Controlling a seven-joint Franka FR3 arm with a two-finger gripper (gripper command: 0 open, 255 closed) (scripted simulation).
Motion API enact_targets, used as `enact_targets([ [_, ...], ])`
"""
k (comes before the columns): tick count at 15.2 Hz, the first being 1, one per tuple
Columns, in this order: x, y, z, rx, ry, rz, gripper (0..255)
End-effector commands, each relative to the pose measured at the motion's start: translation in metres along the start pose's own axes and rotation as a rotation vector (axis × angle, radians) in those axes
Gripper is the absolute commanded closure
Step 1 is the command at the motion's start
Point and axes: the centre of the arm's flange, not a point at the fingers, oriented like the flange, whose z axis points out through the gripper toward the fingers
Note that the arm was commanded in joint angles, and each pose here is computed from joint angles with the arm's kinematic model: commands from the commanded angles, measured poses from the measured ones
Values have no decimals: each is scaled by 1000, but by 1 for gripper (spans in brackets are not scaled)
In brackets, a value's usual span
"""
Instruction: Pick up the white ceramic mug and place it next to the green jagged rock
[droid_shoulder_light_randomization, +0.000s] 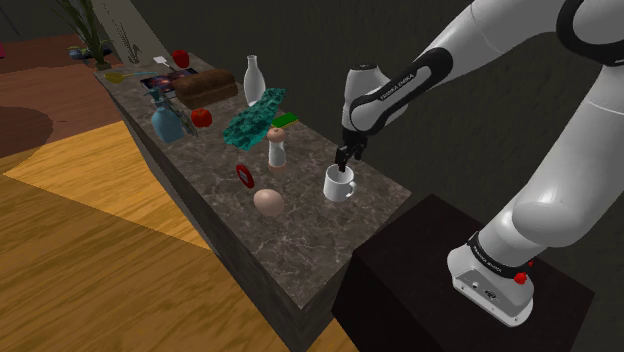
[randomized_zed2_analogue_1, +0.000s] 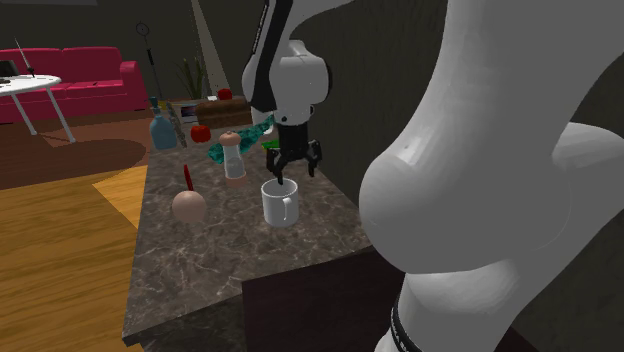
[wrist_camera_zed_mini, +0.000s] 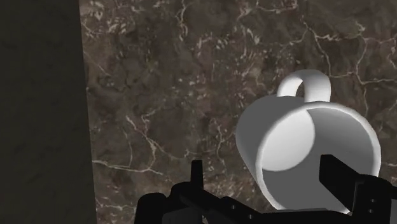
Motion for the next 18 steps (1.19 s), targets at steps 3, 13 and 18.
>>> enact_targets([
  [3,8,-3,23,2,1,0,0],
  [13,8,-3,48,2,1,0,0],
  [18,8,-3,48,2,1,0,255],
])
